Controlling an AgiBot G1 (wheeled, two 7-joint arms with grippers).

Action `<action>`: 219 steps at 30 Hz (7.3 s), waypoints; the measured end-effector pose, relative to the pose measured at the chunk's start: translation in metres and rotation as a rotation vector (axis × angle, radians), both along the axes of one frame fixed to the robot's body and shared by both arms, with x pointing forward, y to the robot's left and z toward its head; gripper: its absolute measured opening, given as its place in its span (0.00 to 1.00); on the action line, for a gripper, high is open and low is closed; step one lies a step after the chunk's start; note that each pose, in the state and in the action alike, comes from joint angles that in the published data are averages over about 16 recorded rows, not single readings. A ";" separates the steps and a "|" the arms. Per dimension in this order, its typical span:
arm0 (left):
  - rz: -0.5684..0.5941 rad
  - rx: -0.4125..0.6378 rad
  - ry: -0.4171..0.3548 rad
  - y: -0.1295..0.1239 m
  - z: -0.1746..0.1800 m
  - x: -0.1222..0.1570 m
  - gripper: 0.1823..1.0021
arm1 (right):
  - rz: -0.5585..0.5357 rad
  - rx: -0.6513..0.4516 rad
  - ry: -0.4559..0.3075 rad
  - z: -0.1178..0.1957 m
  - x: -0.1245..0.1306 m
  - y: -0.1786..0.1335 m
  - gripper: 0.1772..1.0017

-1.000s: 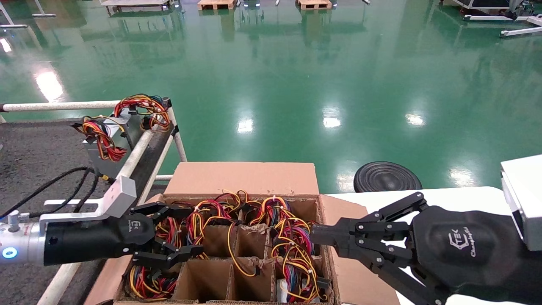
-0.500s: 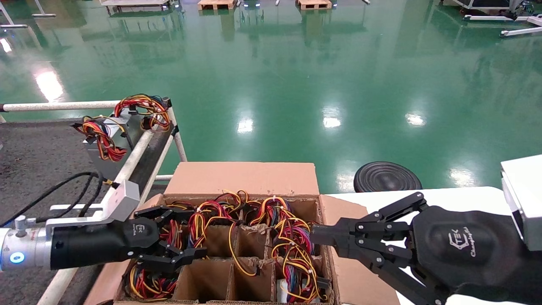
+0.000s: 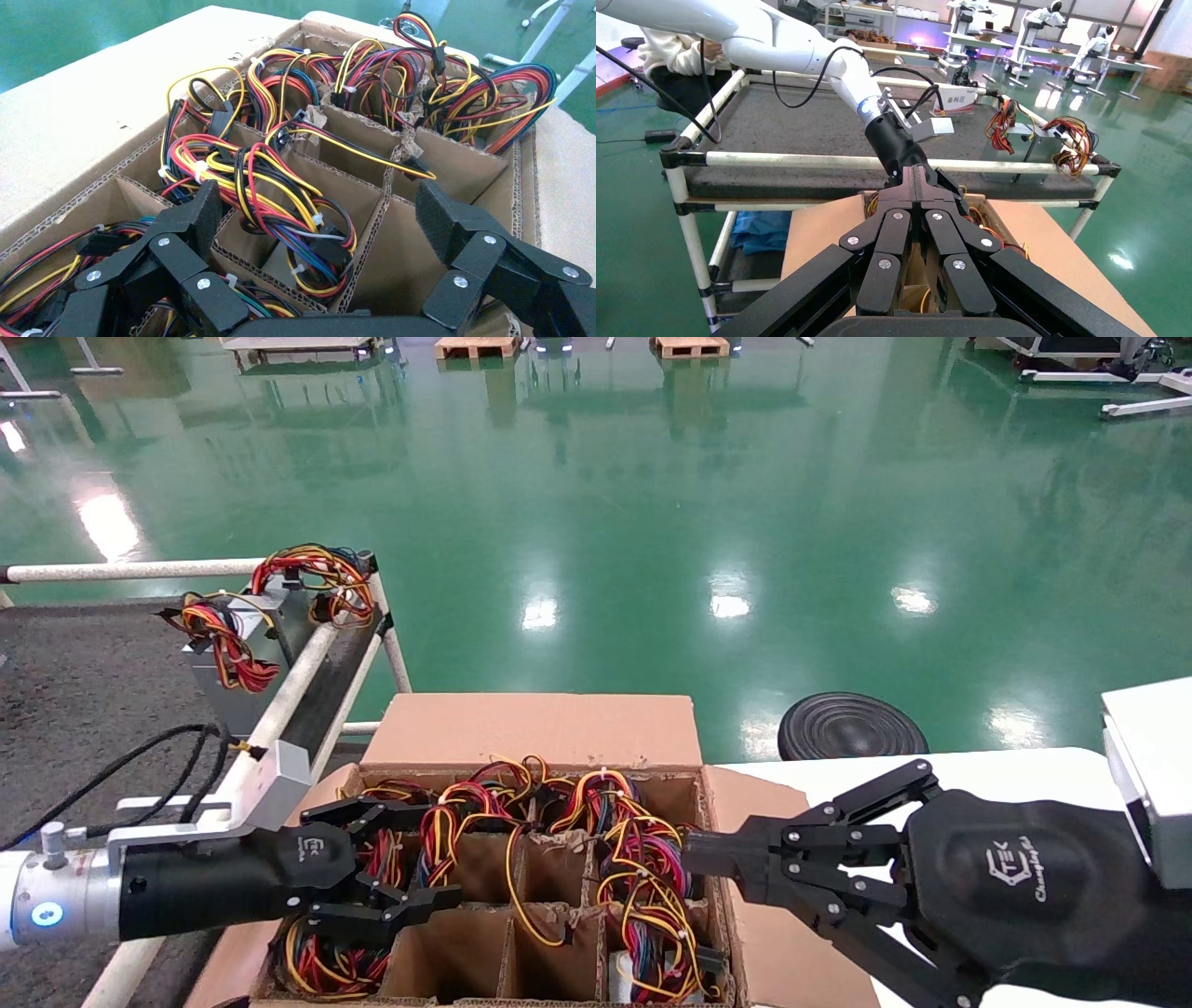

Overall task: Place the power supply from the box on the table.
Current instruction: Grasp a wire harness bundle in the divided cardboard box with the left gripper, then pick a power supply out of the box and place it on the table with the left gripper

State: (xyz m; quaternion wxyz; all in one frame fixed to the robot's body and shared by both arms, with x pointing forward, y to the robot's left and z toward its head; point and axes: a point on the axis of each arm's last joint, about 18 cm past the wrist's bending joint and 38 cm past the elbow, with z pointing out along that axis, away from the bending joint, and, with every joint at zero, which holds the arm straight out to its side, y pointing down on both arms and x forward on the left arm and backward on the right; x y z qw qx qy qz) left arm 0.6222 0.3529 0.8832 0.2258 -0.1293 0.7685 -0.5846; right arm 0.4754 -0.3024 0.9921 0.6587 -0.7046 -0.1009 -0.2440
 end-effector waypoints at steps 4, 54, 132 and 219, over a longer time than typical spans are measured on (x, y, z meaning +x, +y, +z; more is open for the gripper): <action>-0.001 -0.010 0.000 0.000 -0.001 0.000 1.00 | 0.000 0.000 0.000 0.000 0.000 0.000 0.02; -0.015 -0.001 0.065 0.002 -0.007 -0.006 0.34 | 0.000 0.000 0.000 0.000 0.000 0.000 0.02; -0.012 0.407 -0.865 0.017 0.325 -0.107 0.11 | 0.000 0.000 0.000 0.000 0.000 0.000 0.02; 0.497 0.341 -0.513 0.216 0.234 -0.208 0.10 | 0.000 0.000 0.000 0.000 0.000 0.000 0.02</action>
